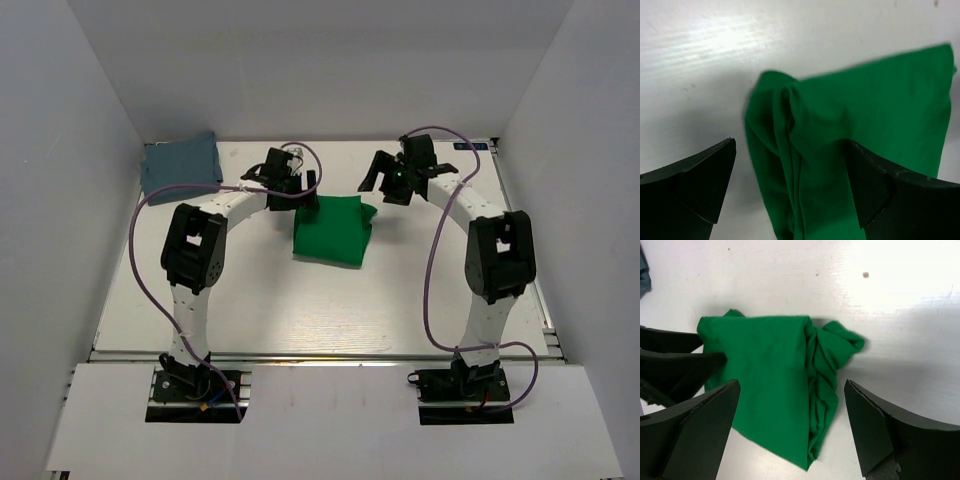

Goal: Fold and stack the t-shirts
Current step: Fold the long partially folded tshirt into a neat square, then put the neatly folded tshirt into the corner of the board with the left arm

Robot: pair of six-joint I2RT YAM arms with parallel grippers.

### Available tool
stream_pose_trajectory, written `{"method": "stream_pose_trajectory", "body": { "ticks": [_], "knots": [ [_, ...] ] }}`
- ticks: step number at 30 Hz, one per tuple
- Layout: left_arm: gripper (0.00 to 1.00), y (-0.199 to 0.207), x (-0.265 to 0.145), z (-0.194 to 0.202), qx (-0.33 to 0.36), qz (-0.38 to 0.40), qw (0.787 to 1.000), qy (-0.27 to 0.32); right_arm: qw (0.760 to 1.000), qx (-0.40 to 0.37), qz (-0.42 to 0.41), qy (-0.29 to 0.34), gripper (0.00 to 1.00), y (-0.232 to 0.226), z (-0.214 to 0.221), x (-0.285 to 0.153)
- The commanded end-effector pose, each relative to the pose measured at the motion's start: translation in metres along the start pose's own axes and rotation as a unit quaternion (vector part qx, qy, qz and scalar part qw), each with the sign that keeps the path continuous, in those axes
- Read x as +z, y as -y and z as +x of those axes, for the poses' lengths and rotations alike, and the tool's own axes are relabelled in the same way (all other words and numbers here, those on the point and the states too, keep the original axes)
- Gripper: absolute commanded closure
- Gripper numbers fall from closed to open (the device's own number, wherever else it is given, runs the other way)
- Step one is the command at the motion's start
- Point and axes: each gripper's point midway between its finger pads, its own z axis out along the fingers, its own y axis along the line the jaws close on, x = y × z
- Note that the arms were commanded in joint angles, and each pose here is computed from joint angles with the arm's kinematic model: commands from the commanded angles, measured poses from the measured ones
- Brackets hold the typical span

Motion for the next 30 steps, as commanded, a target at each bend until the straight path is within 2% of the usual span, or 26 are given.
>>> {"method": "stream_pose_trajectory", "body": {
  "ticks": [1, 2, 5, 11, 13, 16, 17, 19, 23, 24, 26, 28, 29, 30],
  "knots": [
    [0.0, 0.033, -0.036, -0.011, 0.044, 0.085, 0.995, 0.024, 0.999, -0.022, -0.016, 0.03, 0.1, -0.011, -0.005, -0.023],
    [0.0, 0.028, -0.032, 0.005, 0.041, 0.084, 0.996, 0.006, 0.999, -0.026, -0.023, 0.04, 0.1, -0.016, -0.008, -0.033],
    [0.0, 0.023, -0.032, 0.015, 0.039, 0.077, 0.996, -0.001, 0.999, -0.026, -0.017, 0.026, 0.1, -0.005, 0.012, -0.032],
    [0.0, 0.015, -0.024, 0.035, 0.045, 0.074, 0.996, -0.023, 0.999, -0.033, -0.017, 0.031, 0.1, -0.001, 0.024, -0.048],
    [0.04, 0.01, -0.014, 0.045, 0.047, 0.07, 0.996, -0.037, 0.999, -0.033, -0.019, 0.026, 0.1, 0.001, 0.031, -0.05],
    [0.13, 0.015, -0.003, 0.059, 0.064, 0.071, 0.994, -0.059, 0.999, -0.032, -0.012, 0.029, 0.1, 0.005, 0.033, -0.054],
    [0.19, 0.016, 0.002, 0.071, 0.064, 0.086, 0.991, -0.081, 0.999, -0.032, -0.009, 0.027, 0.1, 0.006, 0.036, -0.053],
    [0.23, 0.016, 0.007, 0.075, 0.062, 0.091, 0.99, -0.088, 0.999, -0.03, -0.004, 0.029, 0.1, 0.009, 0.037, -0.055],
    [0.43, 0.011, 0.019, 0.09, 0.067, 0.066, 0.99, -0.104, 0.999, -0.029, 0.002, 0.029, 0.1, 0.013, 0.042, -0.057],
    [0.53, 0.009, 0.018, 0.092, 0.072, 0.065, 0.989, -0.109, 0.999, -0.029, 0.003, 0.03, 0.1, 0.013, 0.042, -0.057],
    [0.64, 0.006, 0.022, 0.093, 0.072, 0.059, 0.99, -0.107, 0.999, -0.029, 0.008, 0.032, 0.1, 0.017, 0.044, -0.06],
    [0.93, 0.015, 0.023, 0.085, 0.085, 0.067, 0.99, -0.095, 0.999, -0.03, 0.012, 0.036, 0.1, 0.019, 0.045, -0.062],
    [1.0, 0.017, 0.023, 0.081, 0.09, 0.069, 0.989, -0.09, 0.999, -0.032, 0.014, 0.036, 0.1, 0.02, 0.046, -0.063],
    [1.0, 0.017, 0.021, 0.074, 0.091, 0.062, 0.99, -0.088, 0.999, -0.033, 0.016, 0.04, 0.1, 0.021, 0.045, -0.064]
  ]
}}
